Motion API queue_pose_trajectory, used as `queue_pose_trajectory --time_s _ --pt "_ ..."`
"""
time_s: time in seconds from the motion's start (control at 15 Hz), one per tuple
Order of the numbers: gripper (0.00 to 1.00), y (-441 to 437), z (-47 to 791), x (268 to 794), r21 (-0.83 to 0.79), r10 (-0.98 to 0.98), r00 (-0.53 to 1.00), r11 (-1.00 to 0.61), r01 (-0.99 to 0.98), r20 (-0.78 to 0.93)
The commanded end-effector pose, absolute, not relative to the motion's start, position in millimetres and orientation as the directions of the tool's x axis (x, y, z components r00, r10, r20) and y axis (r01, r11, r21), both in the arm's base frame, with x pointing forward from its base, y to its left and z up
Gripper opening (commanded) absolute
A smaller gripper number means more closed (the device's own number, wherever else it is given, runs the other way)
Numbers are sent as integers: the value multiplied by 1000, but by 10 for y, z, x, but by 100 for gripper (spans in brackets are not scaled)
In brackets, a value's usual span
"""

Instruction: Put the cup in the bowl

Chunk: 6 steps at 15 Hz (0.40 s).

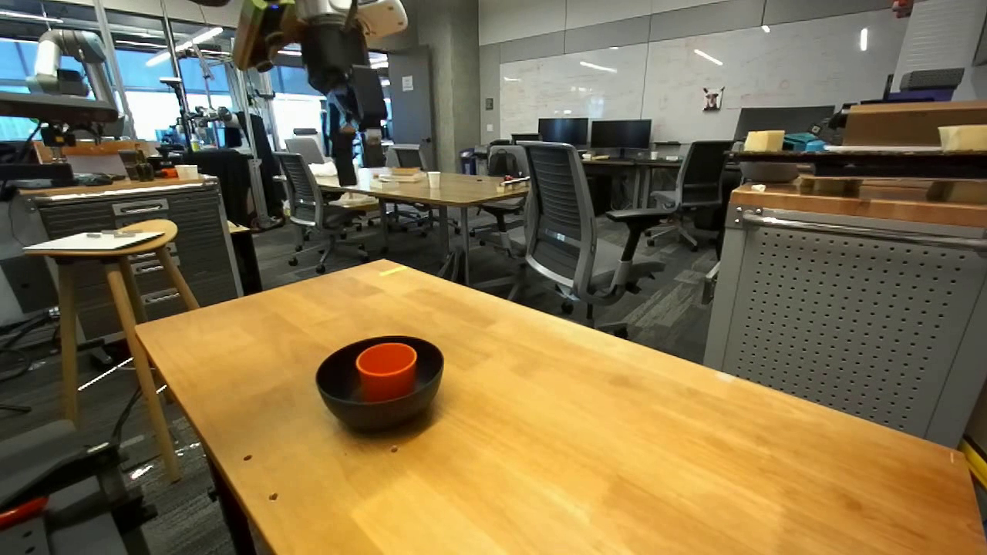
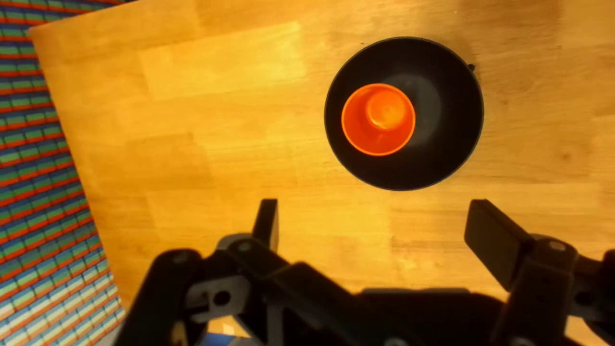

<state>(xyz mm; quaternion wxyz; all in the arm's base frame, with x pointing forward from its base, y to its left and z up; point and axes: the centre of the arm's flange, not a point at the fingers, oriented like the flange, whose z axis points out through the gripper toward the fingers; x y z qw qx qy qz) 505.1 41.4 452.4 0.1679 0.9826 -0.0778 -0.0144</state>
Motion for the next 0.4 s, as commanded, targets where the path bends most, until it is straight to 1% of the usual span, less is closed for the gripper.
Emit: queue_pose_trajectory --time_s 0.0,0.13,0.2,0.33 --pt "99 665 4766 4693 423 7 999 -906 -7 31" --pt "100 741 4786 4608 453 86 996 -890 61 35" --pt "100 744 4722 4800 420 7 1000 -907 -4 26" --pt "100 792 4733 4723 437 45 999 -899 31 21"
